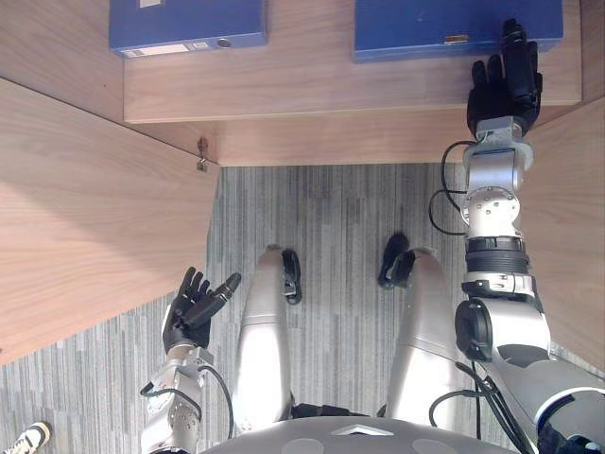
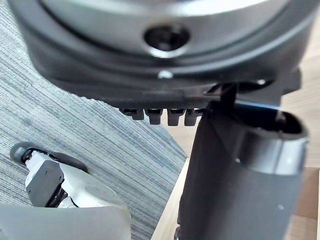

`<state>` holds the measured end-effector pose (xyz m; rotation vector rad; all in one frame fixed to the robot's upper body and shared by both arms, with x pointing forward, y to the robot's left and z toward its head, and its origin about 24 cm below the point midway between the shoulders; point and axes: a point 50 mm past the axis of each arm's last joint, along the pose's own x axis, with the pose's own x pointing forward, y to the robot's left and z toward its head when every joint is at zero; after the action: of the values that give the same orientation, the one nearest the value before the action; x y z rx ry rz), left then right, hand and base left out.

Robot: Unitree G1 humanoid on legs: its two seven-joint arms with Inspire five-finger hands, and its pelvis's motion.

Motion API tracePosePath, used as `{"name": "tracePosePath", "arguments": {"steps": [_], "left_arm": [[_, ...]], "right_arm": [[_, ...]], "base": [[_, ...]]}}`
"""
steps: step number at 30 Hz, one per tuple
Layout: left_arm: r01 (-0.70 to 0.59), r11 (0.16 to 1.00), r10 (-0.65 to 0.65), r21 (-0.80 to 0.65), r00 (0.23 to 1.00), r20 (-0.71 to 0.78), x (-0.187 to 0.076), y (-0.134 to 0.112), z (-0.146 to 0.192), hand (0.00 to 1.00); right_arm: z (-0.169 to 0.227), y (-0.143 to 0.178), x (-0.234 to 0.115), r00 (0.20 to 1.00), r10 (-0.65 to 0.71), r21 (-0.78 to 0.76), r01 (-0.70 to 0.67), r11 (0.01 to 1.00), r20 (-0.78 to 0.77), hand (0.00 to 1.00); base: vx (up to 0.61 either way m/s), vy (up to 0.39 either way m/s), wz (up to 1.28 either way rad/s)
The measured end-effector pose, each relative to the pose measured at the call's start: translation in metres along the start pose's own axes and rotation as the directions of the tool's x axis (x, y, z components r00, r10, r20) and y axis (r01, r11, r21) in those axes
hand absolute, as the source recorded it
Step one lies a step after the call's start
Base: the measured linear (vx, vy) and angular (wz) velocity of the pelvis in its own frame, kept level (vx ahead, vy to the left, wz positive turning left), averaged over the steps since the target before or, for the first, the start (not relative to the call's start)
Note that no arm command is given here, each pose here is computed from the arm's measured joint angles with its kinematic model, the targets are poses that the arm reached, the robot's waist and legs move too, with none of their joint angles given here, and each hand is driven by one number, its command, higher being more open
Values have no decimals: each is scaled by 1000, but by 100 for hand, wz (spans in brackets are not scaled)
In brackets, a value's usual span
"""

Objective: Walk over to the cabinet, pick up the folder, carry it to the office cabinet, place the folder inside the office cabinet, then close the office cabinet door

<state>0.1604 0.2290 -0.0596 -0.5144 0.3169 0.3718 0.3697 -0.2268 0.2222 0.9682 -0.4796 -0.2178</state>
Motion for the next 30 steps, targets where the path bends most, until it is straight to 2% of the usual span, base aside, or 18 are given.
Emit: {"name": "tracePosePath", "arguments": {"steps": [8, 9, 14, 17, 19, 21, 25, 30], "left_arm": [[3, 1000, -3, -6, 1000, 1, 0, 0, 0, 100], [3, 1000, -3, -6, 1000, 1, 0, 0, 0, 100], [20, 1000, -20, -4, 1000, -9, 0, -5, -2, 100], [24, 1000, -24, -10, 1000, -9, 2, -7, -3, 100], [24, 1000, -24, -9, 1000, -12, 2, -8, -3, 100], [22, 1000, -23, -9, 1000, -11, 2, -7, -3, 100], [9, 1000, -9, -2, 1000, -15, -1, -3, -4, 100], [-2, 1000, 2, -10, 999, -43, -5, -1, -11, 100]], "right_arm": [[-6, 4, 9, 999, -38, -3, 38, 999, -38, 0], [-8, 4, 11, 998, -48, -5, 48, 999, -51, 100], [-16, 14, 8, 996, -11, -40, 8, 999, -84, 100], [-19, 26, -23, 979, 178, -70, -186, 980, -99, 100], [-24, 22, -41, 960, 245, -81, -257, 963, -133, 100], [-31, 8, -51, 956, 235, -99, -255, 962, -176, 100], [-37, -33, -70, 964, 122, -174, -166, 971, -236, 100], [-30, -51, -74, 967, 74, -224, -130, 966, -242, 100]], "base": [[-5, -3, -2], [-20, -7, -4], [-16, -14, -8], [0, -12, -3], [0, 0, 0], [0, 0, 0], [14, 4, -4], [64, 6, -10]]}}
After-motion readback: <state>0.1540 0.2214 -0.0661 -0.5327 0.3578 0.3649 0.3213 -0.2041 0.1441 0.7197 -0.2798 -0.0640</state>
